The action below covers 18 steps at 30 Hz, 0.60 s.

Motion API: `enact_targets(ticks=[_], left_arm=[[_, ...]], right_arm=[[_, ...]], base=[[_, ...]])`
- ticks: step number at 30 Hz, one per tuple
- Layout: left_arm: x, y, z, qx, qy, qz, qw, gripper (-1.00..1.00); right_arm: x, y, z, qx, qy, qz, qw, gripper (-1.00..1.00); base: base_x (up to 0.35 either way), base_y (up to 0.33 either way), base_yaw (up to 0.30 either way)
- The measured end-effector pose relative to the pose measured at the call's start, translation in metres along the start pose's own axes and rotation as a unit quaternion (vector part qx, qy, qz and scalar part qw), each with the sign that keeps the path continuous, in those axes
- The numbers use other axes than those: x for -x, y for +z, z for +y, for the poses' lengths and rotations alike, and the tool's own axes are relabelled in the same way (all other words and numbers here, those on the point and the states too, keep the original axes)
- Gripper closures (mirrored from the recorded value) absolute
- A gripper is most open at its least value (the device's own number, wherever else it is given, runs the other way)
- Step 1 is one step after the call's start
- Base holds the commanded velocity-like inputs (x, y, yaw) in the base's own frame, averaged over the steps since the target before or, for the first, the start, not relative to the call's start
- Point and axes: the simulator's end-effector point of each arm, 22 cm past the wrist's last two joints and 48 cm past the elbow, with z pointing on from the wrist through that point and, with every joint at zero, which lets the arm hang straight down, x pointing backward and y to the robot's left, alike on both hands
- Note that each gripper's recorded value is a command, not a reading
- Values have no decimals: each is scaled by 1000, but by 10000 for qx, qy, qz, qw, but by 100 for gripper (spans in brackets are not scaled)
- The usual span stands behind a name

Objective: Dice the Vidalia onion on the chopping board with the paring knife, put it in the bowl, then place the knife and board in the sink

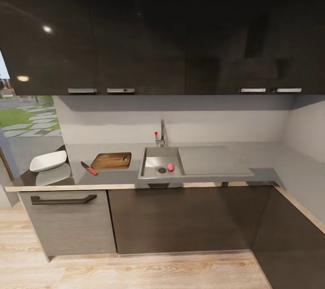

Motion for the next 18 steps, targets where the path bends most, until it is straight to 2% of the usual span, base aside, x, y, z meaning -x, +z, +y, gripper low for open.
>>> enact_targets(ticks=[11, 18], left_arm=[[-70, -31, 1, -26, 71, 630, 9980, -100], [-86, -38, 0, -50, 99, 799, 9967, -100]], right_arm=[[-5, -2, 2, 12, 4, 81, 10000, -100], [-7, -3, 5, 16, 20, 106, 9999, -100]], base=[[0, 0, 0], [0, 0, 0]])
